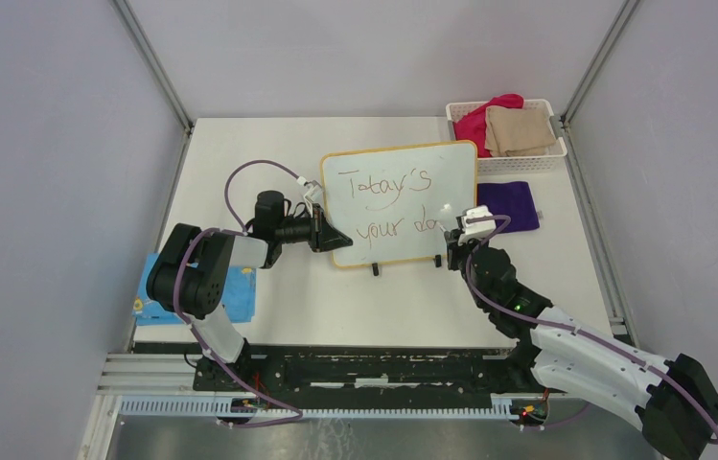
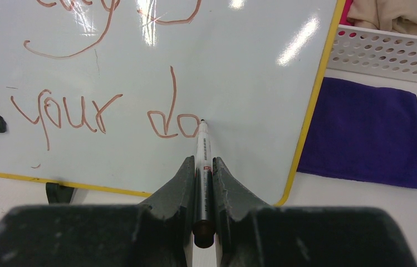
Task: Write a sentence on the whiteboard
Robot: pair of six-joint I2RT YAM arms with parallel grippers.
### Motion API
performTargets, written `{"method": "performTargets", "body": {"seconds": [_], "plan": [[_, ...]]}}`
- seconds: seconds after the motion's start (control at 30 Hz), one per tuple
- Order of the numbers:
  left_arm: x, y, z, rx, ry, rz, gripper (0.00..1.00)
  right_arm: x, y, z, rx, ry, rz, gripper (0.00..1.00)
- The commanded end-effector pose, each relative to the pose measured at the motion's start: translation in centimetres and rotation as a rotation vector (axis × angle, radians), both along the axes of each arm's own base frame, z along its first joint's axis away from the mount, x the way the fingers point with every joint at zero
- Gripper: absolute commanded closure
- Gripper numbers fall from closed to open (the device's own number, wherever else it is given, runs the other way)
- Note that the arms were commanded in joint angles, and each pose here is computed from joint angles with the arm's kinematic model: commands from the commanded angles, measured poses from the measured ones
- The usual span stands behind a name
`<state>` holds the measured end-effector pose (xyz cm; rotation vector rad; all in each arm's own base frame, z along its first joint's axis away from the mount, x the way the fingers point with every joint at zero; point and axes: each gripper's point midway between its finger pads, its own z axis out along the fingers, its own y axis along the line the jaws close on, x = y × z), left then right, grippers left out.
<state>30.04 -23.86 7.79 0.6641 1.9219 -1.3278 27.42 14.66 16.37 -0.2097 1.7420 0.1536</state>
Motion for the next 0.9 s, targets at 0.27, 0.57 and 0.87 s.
{"method": "performTargets", "body": {"seconds": [0.27,0.57,0.87], "plan": [[-1.7,0.8,-4.9,0.124,0.160,0.046,0.98,-0.7,-0.3,-1.0,0.039,0.011,0.009,1.00],[-1.7,0.8,-4.9,0.124,0.160,0.046,0.98,-0.7,-0.9,0.8,0.064,-0.032,-0.015,1.00],[-1.7,0.8,-4.9,0.124,0.159,0.045,0.98,0.3,-0.8,4.0,0.060,-0.090,-0.035,1.00]]}}
